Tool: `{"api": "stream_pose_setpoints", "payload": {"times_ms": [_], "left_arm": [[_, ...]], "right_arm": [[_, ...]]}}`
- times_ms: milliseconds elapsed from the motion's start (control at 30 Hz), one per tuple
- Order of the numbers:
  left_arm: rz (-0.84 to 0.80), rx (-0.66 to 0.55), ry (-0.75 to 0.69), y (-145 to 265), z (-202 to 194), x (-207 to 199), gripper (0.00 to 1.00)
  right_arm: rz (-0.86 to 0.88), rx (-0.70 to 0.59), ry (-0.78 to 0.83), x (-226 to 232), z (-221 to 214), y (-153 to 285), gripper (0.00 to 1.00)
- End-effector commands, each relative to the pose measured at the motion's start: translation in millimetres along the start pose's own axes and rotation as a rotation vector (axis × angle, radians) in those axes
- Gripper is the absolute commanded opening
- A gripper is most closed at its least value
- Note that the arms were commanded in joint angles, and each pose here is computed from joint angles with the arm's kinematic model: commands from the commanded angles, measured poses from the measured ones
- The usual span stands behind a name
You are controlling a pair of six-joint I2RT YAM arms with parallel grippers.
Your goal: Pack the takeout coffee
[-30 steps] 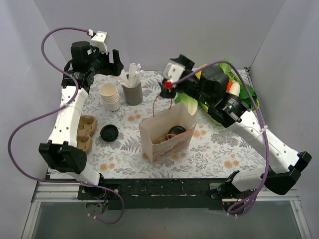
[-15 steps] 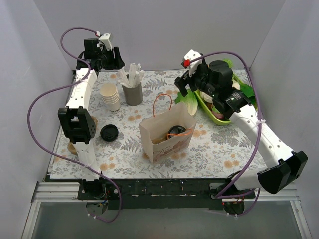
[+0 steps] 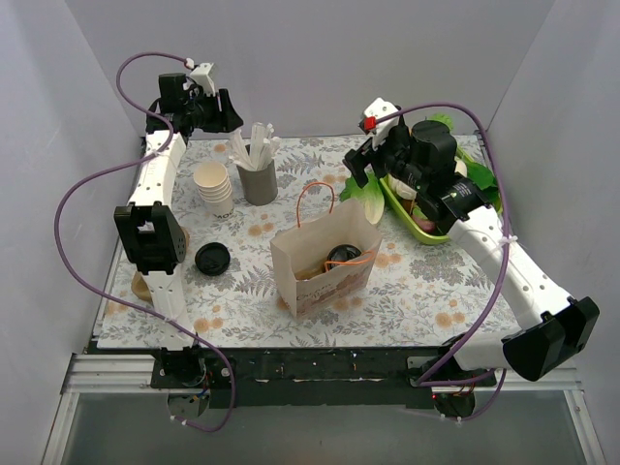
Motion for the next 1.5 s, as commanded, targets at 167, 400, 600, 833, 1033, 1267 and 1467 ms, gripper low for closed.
{"api": "stream_pose_setpoints", "payload": {"times_ms": [167,400,600,833,1033,1267,1467], "left_arm": [[-0.03,-0.018,-0.013,-6,3,-1,0.49],[0.004,-0.021,0.002,-14,-1,9,0.48],[-0.001,-0.027,0.026,-21,-1,11,0.43],[-0.001,-0.025,0.025,-22,-2,12,0.36],[0.004,-0.049,0.016,-15,8,7,0.35],[0.04,-0.041,0.009,-8,3,8,0.28],[0.036,-0.065,0.009,-2,11,3,0.26]], "right_arm": [[-0.037,-0.047,0.004,-11,8,1,0.97],[-0.039,-0.042,0.009,-12,6,2,0.97],[-0.038,-0.031,0.009,-11,2,3,0.97],[-0.041,-0.029,0.009,-11,1,3,0.97],[-0.038,-0.025,0.008,-11,-1,2,0.98],[-0.031,-0.025,0.006,-9,-3,2,0.97],[-0.029,-0.024,0.005,-9,-4,2,0.97]]}}
Point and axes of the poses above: each gripper's point midway between its finger pads, its own y axis back along the fingers, its own x axis along the line the jaws close on, z = x × y, the point moved 4 cm from there along y, back along the fingers, and after that the axes turned 11 degrees about y, right-handed, at the moved point
